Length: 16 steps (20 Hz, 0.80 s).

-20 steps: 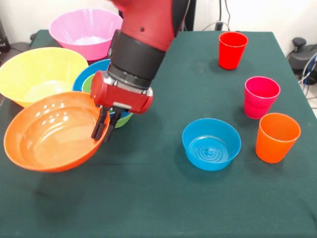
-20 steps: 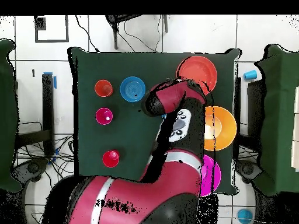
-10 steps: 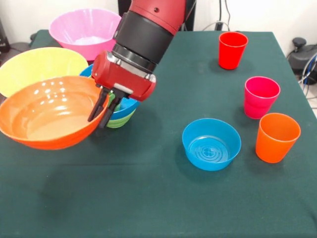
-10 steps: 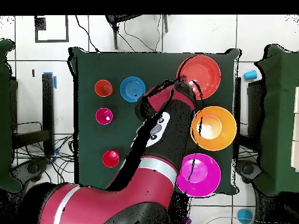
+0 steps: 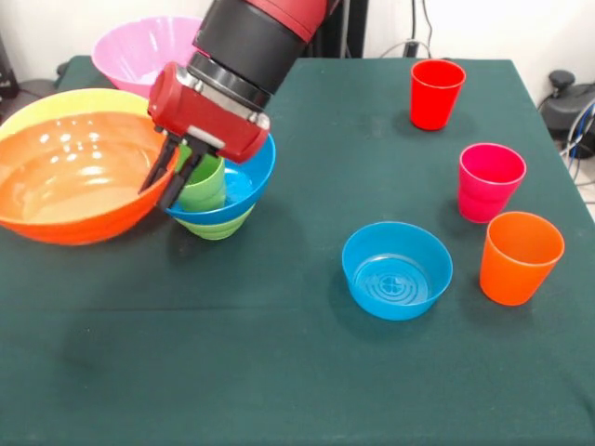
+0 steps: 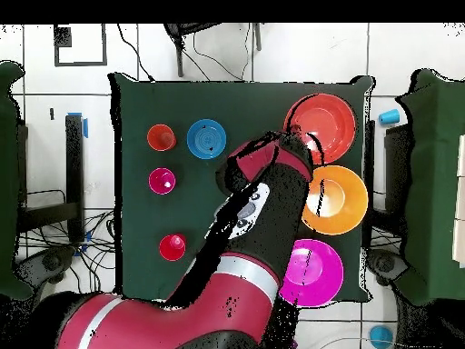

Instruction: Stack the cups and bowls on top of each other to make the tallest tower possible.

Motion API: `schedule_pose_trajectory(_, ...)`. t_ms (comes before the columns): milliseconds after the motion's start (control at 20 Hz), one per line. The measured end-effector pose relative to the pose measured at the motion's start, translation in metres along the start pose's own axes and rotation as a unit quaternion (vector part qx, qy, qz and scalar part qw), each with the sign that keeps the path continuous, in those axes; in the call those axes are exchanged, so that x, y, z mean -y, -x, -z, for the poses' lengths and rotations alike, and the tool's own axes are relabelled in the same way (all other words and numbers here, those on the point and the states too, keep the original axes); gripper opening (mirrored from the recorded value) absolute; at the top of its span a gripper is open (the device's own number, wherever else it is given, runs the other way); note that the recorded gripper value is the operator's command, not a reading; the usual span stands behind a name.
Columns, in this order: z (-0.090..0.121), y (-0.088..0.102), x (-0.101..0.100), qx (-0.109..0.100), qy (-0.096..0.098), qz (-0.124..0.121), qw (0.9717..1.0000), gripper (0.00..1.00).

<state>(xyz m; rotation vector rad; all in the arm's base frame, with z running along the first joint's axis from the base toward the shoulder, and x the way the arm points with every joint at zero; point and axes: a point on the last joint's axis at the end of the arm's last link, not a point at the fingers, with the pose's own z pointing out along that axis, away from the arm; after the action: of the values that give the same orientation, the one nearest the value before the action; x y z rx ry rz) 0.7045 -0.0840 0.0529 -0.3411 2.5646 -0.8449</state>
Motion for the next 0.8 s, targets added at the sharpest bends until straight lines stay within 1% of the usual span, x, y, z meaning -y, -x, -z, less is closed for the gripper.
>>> schedule_pose_trajectory(150,0.006,-0.009,0.008,-0.009,0.002,-0.010,0.9999,0.00)
schedule_pose_trajectory(250,0.015,-0.020,0.017,-0.018,0.006,-0.022,0.9996,0.00)
schedule_pose_trajectory(400,0.021,-0.026,0.022,-0.023,0.006,-0.028,0.9993,0.00)
schedule_pose_trajectory(700,0.037,-0.030,0.026,-0.025,0.008,-0.034,0.9991,0.00)
schedule_pose_trajectory(800,0.039,-0.030,0.026,-0.025,0.008,-0.035,0.9991,0.00)
